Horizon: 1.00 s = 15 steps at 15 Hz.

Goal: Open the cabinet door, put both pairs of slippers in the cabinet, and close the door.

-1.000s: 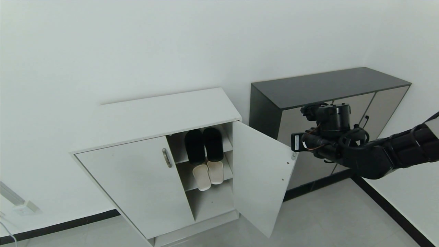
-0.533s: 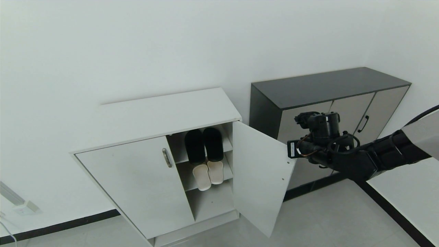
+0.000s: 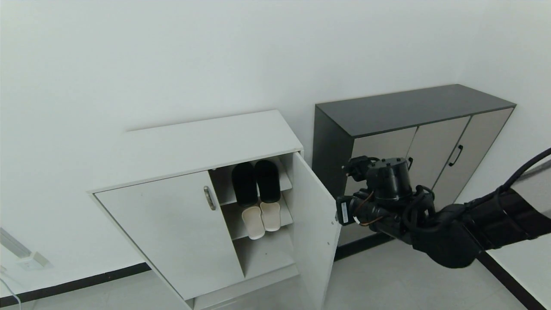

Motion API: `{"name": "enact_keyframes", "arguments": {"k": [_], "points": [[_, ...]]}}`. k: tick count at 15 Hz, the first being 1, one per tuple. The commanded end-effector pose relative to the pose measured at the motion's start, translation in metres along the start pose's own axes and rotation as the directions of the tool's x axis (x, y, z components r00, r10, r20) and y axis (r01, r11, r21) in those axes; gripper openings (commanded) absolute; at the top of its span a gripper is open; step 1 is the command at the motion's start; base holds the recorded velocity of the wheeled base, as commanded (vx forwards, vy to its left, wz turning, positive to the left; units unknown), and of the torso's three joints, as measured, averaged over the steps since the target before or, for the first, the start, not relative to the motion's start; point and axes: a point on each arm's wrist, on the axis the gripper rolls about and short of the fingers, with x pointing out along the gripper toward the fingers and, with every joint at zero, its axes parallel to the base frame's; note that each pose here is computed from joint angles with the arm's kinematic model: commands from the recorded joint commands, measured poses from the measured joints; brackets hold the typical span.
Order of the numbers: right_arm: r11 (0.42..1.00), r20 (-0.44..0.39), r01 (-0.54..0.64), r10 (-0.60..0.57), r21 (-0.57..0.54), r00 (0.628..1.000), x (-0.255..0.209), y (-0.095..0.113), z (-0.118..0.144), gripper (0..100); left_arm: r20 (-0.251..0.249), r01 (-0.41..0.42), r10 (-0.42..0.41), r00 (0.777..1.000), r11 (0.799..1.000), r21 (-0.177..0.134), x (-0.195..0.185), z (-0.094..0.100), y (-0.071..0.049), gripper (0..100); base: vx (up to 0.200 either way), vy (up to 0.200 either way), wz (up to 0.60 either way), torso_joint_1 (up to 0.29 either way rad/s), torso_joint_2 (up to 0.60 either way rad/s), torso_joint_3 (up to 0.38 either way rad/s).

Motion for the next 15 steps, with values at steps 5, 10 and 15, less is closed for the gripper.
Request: {"name": "enact_keyframes", "arguments": {"k": [5, 10, 15], "points": [[0.993, 0.029, -0.087, 0.09, -0.077, 0.996, -0.027, 0.026, 0.0, 0, -0.001, -0.002, 0.002, 1.0, 1.0, 0.0, 0.0, 0.0, 0.0, 0, 0.0, 0.0, 0.0, 0.0, 0.0, 0.0], [0.994, 0.082, -0.085, 0.09, -0.067, 0.993, -0.029, 0.027, 0.007, 0, -0.001, -0.002, 0.002, 1.0, 1.0, 0.0, 0.0, 0.0, 0.0, 0, 0.0, 0.0, 0.12, 0.0, 0.0, 0.0], [0.994, 0.089, -0.085, 0.091, -0.063, 0.992, -0.031, 0.026, 0.01, 0, 0.0, -0.002, 0.002, 1.0, 1.0, 0.0, 0.0, 0.0, 0.0, 0, 0.0, 0.0, 0.6, 0.004, 0.0, 0.002]]}}
